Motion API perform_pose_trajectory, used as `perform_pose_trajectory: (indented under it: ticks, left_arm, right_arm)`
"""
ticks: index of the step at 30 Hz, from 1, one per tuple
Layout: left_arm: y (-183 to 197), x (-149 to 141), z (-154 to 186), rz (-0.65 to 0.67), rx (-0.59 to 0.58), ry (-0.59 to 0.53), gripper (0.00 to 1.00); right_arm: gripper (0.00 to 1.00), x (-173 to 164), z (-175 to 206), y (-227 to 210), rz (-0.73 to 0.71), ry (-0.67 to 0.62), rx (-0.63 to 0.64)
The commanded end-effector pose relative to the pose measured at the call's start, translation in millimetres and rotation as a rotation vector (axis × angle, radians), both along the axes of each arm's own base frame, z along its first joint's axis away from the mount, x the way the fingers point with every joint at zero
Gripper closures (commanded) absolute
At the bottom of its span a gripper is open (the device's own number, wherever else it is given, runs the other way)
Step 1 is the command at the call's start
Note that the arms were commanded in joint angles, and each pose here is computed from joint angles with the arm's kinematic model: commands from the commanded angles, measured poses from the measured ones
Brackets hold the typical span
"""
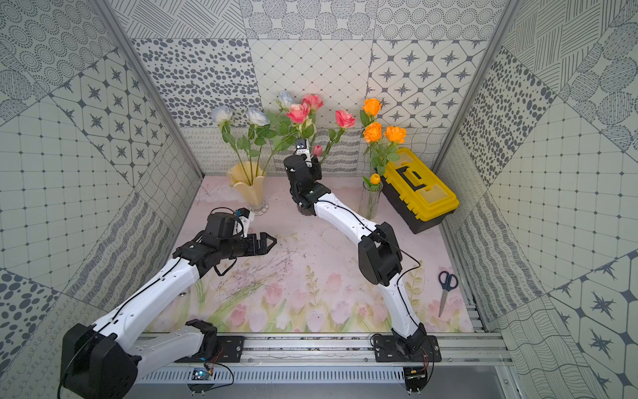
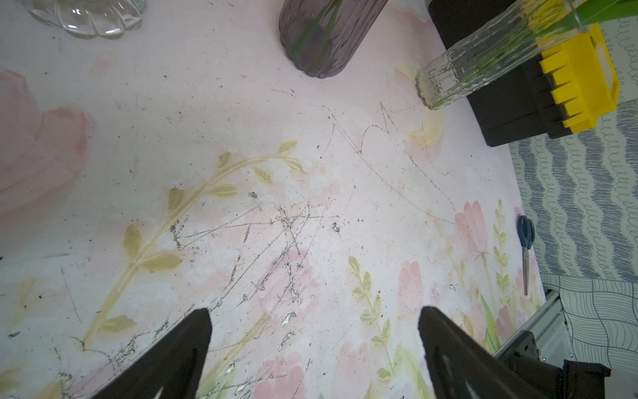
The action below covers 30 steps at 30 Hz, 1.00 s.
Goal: Arrange the flowers in different vases according to their variety
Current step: Insert the flower into the vase, then reset both arms
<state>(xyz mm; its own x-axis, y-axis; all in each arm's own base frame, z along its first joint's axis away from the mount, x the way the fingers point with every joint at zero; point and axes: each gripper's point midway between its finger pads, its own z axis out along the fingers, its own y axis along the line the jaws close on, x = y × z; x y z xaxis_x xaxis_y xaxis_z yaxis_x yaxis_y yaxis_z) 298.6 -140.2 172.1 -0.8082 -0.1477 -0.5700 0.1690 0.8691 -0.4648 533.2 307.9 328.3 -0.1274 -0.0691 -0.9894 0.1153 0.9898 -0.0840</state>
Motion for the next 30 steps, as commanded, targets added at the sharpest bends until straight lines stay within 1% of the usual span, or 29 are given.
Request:
perform_pose_trajectory:
  ticks: [1, 4, 9, 13, 16, 18, 20, 21, 22, 23, 30]
  left_arm:
    - [2, 0, 0, -0.008, 0.008, -0.013, 0.01]
    - [2, 0, 0, -0.006, 0.01, -0.013, 0.01]
    - [3, 1, 0, -0.002, 0.015, -0.015, 0.01]
    - [5, 1, -1, 0.003, 0.021, -0.017, 0.01]
    - [5, 1, 0, 0.006, 0.023, -0.027, 0.01]
    - [5, 2, 0, 0.006, 0.022, -0.03, 0.01]
    - [6, 2, -1, 0.007, 0.024, -0.031, 0.01]
    - [6, 2, -1, 0.006, 0.025, -0.033, 0.01]
    - [6, 2, -1, 0.007, 0.027, -0.034, 0.01]
    - [7, 3, -3, 0.01, 0.031, -0.034, 0.01]
    - [13, 7, -2, 0.023, 0.067, -0.074, 0.01]
  right_arm:
    - [0.48, -20, 52, -8, 0.017, -0.089, 0.119]
    - [0.43, -29, 54, -10, 0.032, -0.083, 0.125]
    - [0.41, -49, 55, -14, 0.07, -0.068, 0.151]
    - [0.38, -70, 54, -18, 0.116, -0.031, 0.192]
    - [0.3, -90, 49, -21, 0.156, 0.015, 0.209]
    - [0.22, -103, 44, -27, 0.176, 0.052, 0.209]
    - [0.18, -117, 35, -34, 0.196, 0.093, 0.213]
    - [0.12, -124, 31, -38, 0.206, 0.11, 0.218]
    - [0.09, -130, 25, -41, 0.216, 0.128, 0.22]
    - [0.03, -137, 21, -46, 0.231, 0.144, 0.223]
    - [0.03, -186, -18, -80, 0.29, 0.253, 0.197]
